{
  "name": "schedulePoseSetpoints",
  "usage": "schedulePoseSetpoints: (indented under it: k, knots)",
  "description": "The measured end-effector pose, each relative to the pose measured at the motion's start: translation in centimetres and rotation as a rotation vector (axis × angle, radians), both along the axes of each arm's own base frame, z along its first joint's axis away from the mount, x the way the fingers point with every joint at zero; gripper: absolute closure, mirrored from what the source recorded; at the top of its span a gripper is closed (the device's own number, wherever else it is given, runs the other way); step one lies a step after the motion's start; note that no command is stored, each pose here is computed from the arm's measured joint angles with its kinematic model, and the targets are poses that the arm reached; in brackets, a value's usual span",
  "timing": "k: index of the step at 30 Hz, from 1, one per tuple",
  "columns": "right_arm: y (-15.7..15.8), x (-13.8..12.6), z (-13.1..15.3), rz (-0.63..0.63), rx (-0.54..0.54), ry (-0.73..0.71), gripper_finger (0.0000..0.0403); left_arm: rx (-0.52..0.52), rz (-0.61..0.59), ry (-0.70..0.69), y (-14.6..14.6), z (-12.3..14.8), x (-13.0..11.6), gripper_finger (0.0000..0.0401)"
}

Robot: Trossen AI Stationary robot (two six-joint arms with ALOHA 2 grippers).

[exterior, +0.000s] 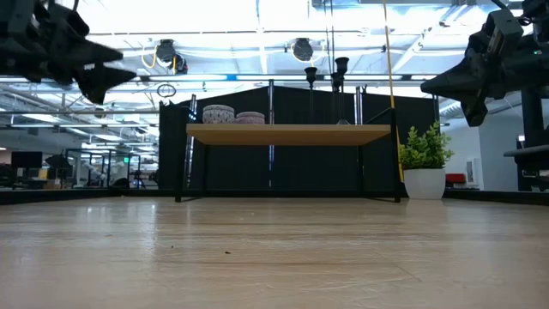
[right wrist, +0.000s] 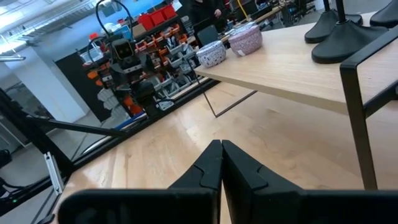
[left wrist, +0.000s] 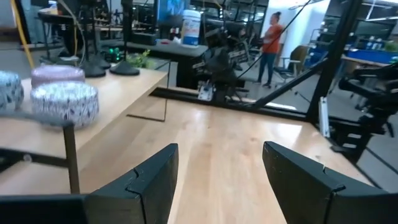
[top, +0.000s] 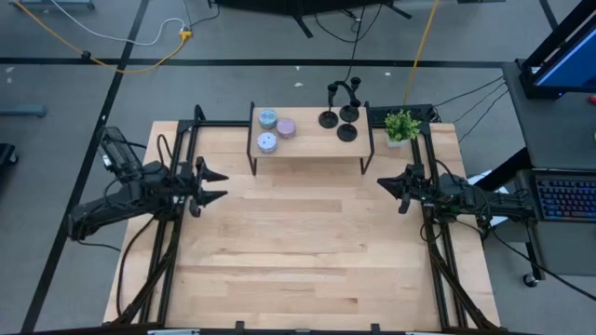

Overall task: Pick & Place candle stick holders
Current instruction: Return to Home Position

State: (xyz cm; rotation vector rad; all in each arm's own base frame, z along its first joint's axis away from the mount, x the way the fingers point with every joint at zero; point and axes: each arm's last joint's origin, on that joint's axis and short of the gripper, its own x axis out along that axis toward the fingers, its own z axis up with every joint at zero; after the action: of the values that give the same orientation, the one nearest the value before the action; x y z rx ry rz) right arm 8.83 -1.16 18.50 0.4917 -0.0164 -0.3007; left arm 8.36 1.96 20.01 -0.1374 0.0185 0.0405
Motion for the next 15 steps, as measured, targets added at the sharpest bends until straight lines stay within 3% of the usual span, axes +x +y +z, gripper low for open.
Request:
schedulePoseSetpoints:
  k: [6, 15]
  knots:
    - [0.0, 0.0, 0.0, -0.001, 0.006, -0.002, 0.0403, -0.024, 0.025, -0.012, 0.0, -2.6, 1.0, 0.0160]
    - [0.0, 0.0, -0.2, -0.003, -0.005, 0.024, 0.0403, -0.044, 0.043, -0.021, -0.5, -2.7, 1.2, 0.0160]
